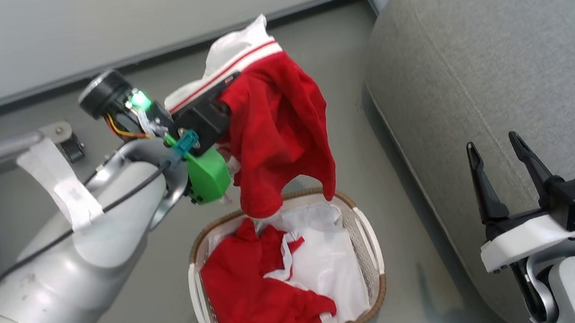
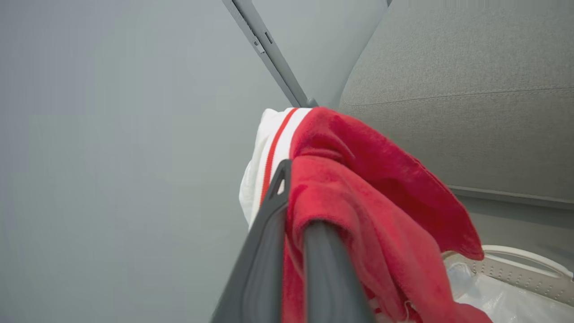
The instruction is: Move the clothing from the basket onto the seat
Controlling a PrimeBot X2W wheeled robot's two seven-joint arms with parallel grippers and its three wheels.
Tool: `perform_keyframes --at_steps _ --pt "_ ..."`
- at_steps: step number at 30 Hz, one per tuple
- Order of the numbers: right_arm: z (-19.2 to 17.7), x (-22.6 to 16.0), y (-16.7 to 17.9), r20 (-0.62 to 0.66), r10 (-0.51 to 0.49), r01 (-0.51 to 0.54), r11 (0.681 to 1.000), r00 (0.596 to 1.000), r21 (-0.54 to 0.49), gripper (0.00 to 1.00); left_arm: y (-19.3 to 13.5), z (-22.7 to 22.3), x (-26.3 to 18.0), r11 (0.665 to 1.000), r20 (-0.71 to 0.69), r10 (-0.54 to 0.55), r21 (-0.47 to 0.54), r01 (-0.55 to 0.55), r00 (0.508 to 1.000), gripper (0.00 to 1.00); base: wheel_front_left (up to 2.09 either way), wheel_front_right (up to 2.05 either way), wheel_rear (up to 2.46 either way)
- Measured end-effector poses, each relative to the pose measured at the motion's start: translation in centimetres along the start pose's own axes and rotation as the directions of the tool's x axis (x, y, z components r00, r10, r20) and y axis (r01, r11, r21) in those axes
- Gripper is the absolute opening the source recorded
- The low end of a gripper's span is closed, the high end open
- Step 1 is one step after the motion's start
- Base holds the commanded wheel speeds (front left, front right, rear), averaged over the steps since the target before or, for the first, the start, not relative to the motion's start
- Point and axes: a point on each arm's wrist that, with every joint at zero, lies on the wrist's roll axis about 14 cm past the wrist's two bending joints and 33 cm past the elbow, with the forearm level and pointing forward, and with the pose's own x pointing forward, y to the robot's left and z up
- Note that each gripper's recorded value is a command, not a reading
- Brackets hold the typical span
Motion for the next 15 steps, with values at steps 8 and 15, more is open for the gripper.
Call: perform_keyframes --at_steps 8,15 --pt "3.0 -1.1 1.2 0.080 0.033 -0.033 0.999 0.996 -0.001 1.00 4.0 8.7 -1.6 0.985 0.107 0.059 0.157 -0.076 0.993 0.00 0.00 0.00 0.00" --pt "4.5 -1.3 3.7 0.123 0.105 -0.106 0.994 0.987 0.005 1.00 5.3 12.0 -2.9 0.975 0.147 0.110 0.175 -0.135 0.983 0.00 0.00 0.00 0.00"
